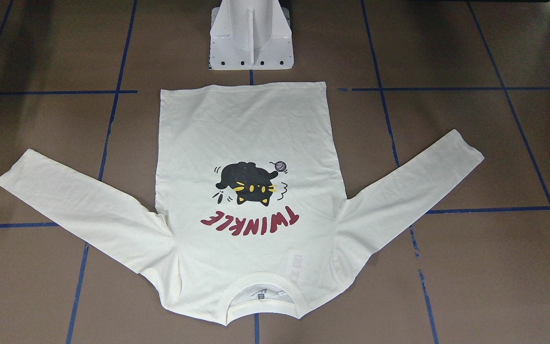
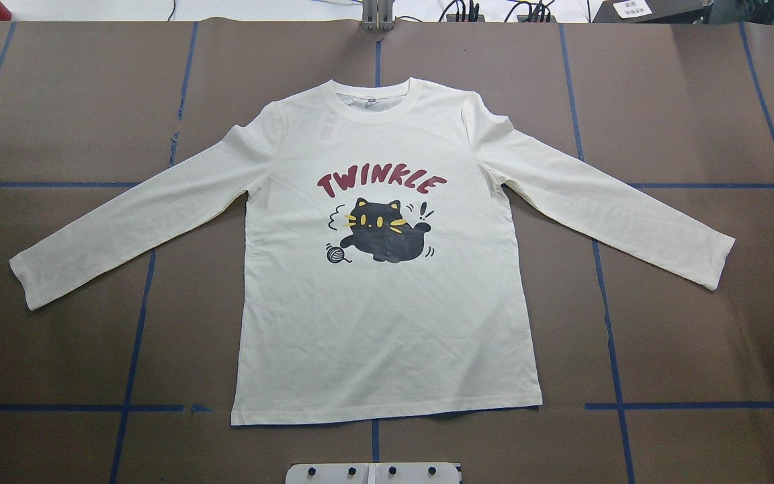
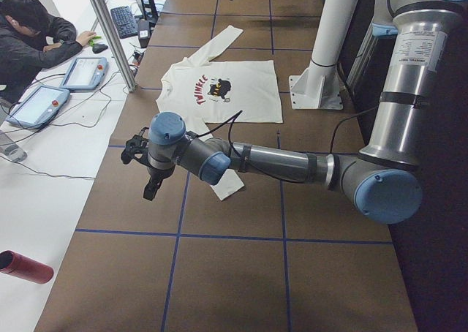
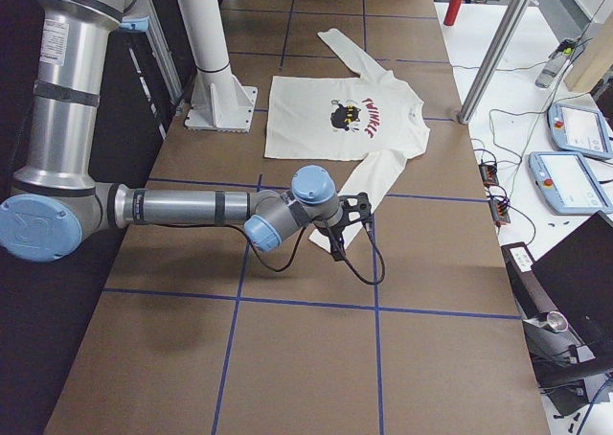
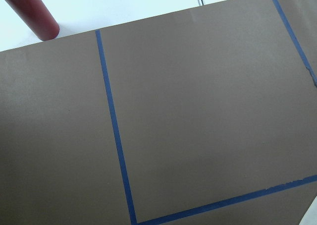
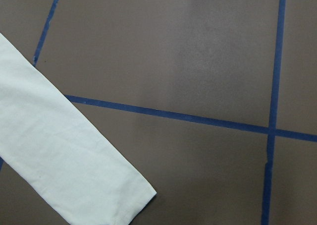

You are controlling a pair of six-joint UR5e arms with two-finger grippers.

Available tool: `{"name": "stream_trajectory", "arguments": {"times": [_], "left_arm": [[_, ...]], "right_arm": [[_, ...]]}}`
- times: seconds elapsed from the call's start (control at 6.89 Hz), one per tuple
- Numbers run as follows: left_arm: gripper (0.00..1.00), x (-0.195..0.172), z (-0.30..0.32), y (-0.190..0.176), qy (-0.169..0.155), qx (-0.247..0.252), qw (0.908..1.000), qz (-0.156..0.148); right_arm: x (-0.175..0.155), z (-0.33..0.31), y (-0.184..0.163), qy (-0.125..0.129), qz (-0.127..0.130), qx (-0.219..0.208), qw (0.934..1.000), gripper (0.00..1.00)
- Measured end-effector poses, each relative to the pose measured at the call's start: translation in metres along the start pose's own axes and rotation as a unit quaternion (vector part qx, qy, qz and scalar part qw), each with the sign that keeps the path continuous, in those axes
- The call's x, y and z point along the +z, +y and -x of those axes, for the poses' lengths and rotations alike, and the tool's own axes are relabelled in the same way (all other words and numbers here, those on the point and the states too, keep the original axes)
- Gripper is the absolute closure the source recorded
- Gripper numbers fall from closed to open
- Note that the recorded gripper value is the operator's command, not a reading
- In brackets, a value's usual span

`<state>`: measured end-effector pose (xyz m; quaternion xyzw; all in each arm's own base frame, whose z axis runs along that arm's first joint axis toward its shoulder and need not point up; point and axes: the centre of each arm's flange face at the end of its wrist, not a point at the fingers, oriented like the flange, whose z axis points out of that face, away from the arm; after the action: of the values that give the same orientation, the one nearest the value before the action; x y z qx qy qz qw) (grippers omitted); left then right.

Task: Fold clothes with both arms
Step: 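Move the right gripper toward the sleeve cuff nearest it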

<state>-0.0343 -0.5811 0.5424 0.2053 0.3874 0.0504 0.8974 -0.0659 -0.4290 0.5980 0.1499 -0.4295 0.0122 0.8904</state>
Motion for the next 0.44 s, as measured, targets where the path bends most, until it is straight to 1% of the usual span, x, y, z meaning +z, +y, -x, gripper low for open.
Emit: {"name": "stream_trajectory", "arguments": {"times": [0.15, 0.29, 0.44], "left_arm": [[0.0, -0.002, -0.002, 0.0, 0.0, 0.002, 1.0, -0.002], [0.0, -0.004, -0.004, -0.001, 0.0, 0.004, 1.0, -0.004], [0.0, -0.006, -0.005, -0.002, 0.001, 0.005, 1.0, -0.006]], "right_arm": [[0.035, 0.007, 0.018, -0.001, -0.015, 0.023, 0.9996, 0.37], [0.068, 0.012, 0.029, -0.008, -0.031, 0.039, 0.9988, 0.37], [0.095, 0.017, 0.028, -0.016, -0.039, 0.045, 0.9981, 0.37]]}}
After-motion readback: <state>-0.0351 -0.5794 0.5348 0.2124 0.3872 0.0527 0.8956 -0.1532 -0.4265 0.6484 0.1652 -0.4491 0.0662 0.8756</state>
